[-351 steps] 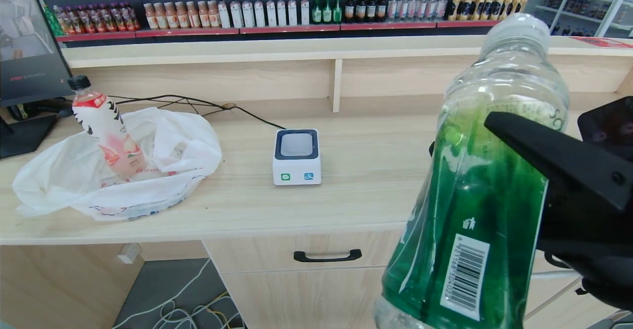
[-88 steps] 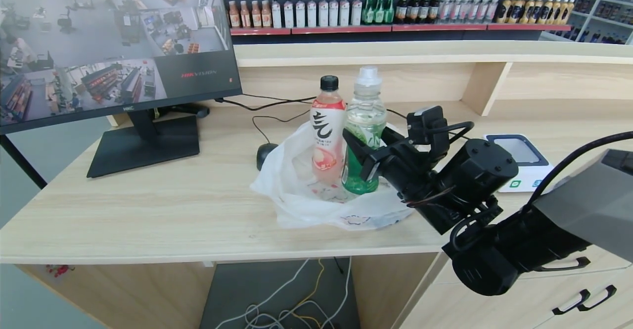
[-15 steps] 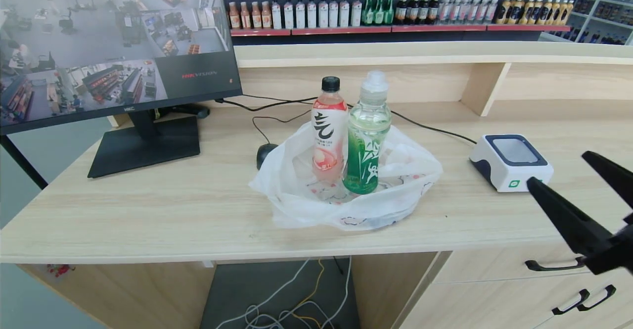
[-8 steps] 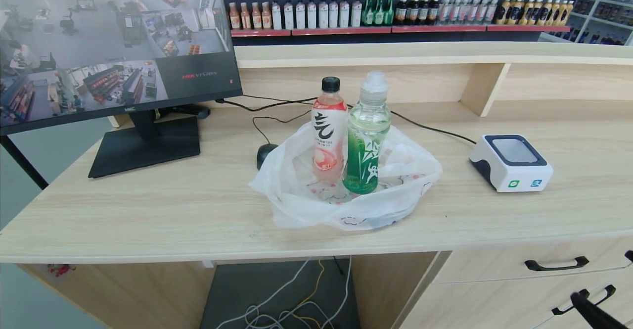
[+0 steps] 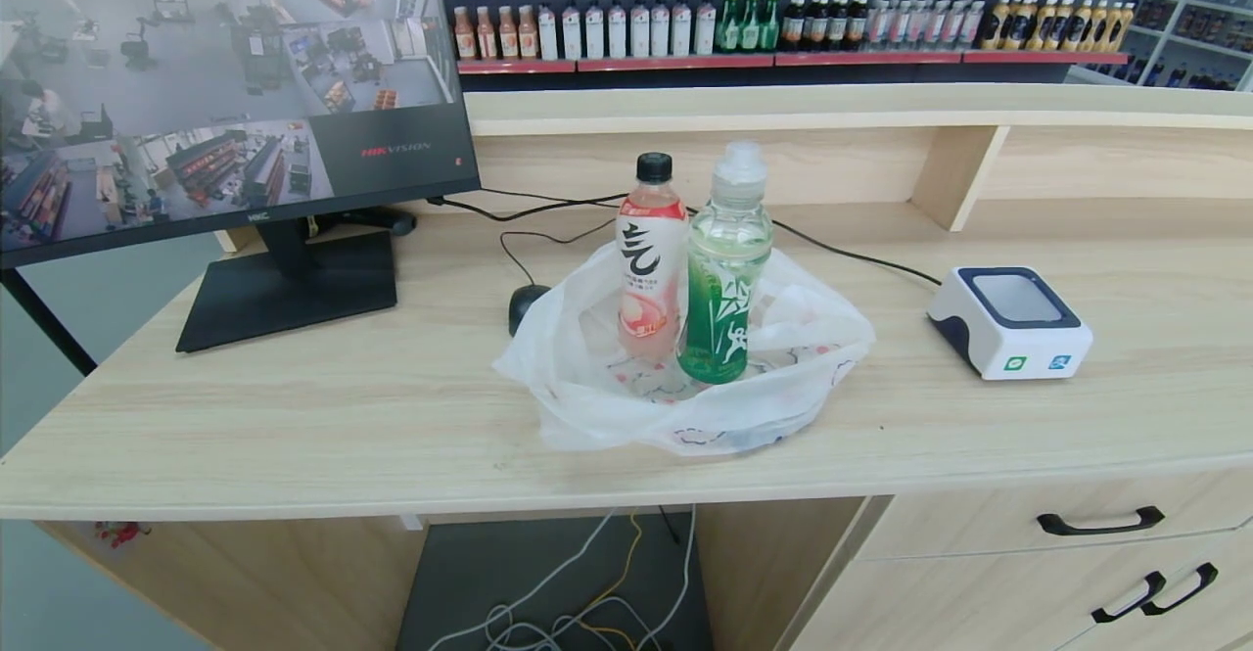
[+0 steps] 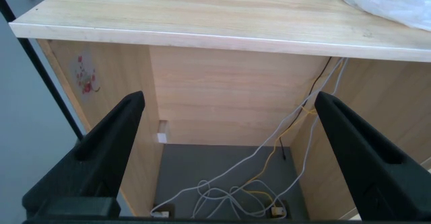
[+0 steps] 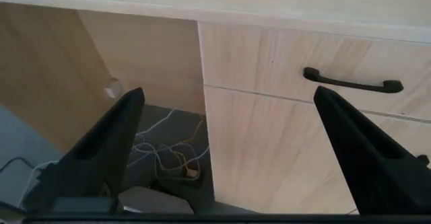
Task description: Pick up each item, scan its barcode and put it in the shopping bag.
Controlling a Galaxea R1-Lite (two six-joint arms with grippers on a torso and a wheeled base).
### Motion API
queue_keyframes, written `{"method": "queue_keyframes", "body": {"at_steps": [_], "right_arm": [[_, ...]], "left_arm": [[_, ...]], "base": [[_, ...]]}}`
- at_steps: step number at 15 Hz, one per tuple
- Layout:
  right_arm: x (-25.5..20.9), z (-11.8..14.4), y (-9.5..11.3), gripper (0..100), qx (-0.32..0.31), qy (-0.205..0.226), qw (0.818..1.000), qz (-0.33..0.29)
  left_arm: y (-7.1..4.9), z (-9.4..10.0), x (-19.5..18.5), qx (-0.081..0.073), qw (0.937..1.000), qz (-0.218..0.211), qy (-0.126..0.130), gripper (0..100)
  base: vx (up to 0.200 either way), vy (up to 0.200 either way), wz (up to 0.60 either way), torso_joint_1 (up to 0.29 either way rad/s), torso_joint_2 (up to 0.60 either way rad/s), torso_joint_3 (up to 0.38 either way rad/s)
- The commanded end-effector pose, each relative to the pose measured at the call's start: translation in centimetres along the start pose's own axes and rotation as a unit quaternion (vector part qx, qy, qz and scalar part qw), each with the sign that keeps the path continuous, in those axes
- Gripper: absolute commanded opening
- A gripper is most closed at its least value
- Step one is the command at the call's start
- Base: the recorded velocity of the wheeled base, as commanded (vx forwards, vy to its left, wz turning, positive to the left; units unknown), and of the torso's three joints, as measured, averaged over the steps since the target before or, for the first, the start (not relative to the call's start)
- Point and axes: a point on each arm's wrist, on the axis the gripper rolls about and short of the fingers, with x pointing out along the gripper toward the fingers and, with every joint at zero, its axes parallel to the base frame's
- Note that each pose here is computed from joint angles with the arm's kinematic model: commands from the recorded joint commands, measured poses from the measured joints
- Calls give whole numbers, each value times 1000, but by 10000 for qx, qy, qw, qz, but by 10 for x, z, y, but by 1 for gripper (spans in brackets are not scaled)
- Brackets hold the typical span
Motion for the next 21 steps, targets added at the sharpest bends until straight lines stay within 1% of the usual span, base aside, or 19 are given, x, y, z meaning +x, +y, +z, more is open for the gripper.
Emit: {"method": "queue_keyframes", "body": {"at_steps": [1, 3, 5, 6, 7, 8, 9, 11, 12, 13, 14, 16, 17, 21], "right_arm": [[-2, -2, 0, 100, -8, -158, 9999, 0], [-1, -2, 0, 100, -17, -89, 10000, -30], [3, 0, 1, 100, 71, 172, 9997, -129], [6, 0, 2, 100, 68, 357, 9980, -518], [7, 1, 4, 100, 59, 442, 9914, -1231], [7, 1, 5, 100, 87, 445, 9839, -1730], [5, 0, 6, 100, 88, 291, 9820, -1862], [5, 0, 6, 100, 185, 265, 9821, -1857], [5, 0, 6, 100, 331, 246, 9828, -1800], [6, 0, 6, 100, 355, 275, 9859, -1613], [5, 0, 5, 100, 292, 251, 9921, -1194], [0, -2, 7, 100, -12, -51, 9914, -1307], [-1, -3, 8, 100, 25, -125, 9909, -1337], [-1, -3, 8, 100, 54, -136, 9909, -1337]], "left_arm": [[0, 0, 0, 8, 10000, -1, -2, 100], [0, 0, 0, 8, 10000, -1, -2, 100], [0, 0, 0, 8, 10000, -1, -2, 100], [0, 0, 0, 0, 10000, -1, -2, 100], [0, 0, 0, 8, 10000, -1, -2, 100], [0, 0, 0, 8, 10000, -1, -2, 100], [0, 0, 0, 8, 10000, -1, -2, 100], [0, 0, 0, 8, 10000, -1, -2, 100], [0, 0, 0, 8, 10000, -1, -2, 100], [0, 0, 0, 8, 10000, -1, -2, 100], [0, 0, 0, 8, 10000, -9, -2, 100], [0, 0, 0, 8, 10000, -1, -2, 100], [0, 0, 0, 8, 10000, -1, -2, 100], [0, 0, 0, 8, 10000, -1, -2, 100]], "base": [[0, 0, 0, 0, 0, 0], [0, 0, 0, 0, 0, 0], [0, 0, 0, 0, 0, 0], [0, 0, 0, 0, 0, 0], [0, 0, 0, 0, 0, 0], [0, 0, 0, 0, 0, 0], [0, 0, 0, 0, 0, 0], [0, 0, 0, 0, 0, 0], [0, 0, 0, 0, 0, 0], [0, 0, 0, 0, 0, 0], [0, 0, 0, 0, 0, 0], [0, 0, 0, 0, 0, 0], [0, 0, 0, 0, 0, 0], [0, 0, 0, 0, 0, 0]]}}
